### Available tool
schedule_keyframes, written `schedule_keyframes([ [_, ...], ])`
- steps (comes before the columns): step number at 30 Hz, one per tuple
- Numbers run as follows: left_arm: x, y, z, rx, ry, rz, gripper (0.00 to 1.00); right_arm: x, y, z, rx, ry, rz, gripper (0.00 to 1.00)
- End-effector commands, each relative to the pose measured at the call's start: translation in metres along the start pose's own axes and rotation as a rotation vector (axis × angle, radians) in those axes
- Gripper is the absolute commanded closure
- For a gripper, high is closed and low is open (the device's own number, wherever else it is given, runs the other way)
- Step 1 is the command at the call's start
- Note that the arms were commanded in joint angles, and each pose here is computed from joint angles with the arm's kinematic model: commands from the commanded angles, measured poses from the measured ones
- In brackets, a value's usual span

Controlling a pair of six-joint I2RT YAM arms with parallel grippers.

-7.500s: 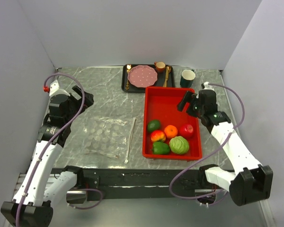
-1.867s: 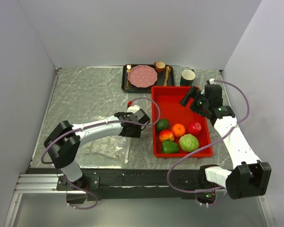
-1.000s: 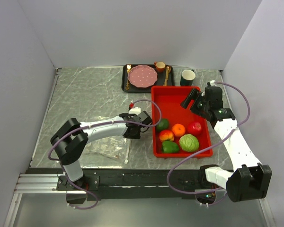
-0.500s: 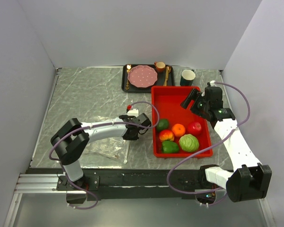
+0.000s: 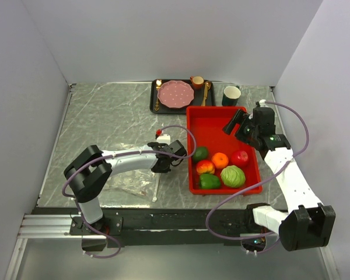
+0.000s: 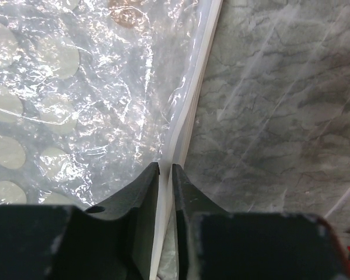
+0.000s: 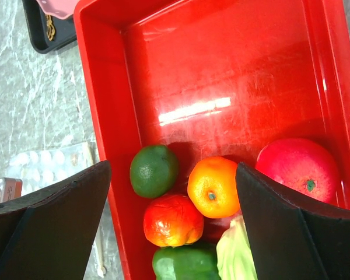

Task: Place the food in the zip-top bag and seal the zipper
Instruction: Pick up the zipper food storage bag at the center of the board.

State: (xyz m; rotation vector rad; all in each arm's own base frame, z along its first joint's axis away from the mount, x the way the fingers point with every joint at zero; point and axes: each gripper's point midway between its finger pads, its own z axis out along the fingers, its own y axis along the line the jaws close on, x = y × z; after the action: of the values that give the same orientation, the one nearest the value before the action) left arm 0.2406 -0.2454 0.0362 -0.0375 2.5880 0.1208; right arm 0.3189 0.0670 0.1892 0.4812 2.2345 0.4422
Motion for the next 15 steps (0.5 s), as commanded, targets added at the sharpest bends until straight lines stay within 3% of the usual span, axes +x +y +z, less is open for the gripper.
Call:
schedule_keyframes([
  [1,-0.0075,0.0001,0.0009,-0.016,-0.035,-0.024,0.81,-0.0044,-0.0029,-0.0059,0.005,-0.025,-0.014,0.06],
  [10,-0.0028,0.0002,0.0064,-0.034,-0.021,-0.012,0.78,-0.0030,-0.0053,-0.0068,0.006,-0.020,-0.011,0.05],
  [15,-0.0048,0.0020,0.0048,-0.043,-0.025,-0.020,0.92,-0.0038,-0.0063,-0.0088,0.004,-0.023,-0.006,0.05],
])
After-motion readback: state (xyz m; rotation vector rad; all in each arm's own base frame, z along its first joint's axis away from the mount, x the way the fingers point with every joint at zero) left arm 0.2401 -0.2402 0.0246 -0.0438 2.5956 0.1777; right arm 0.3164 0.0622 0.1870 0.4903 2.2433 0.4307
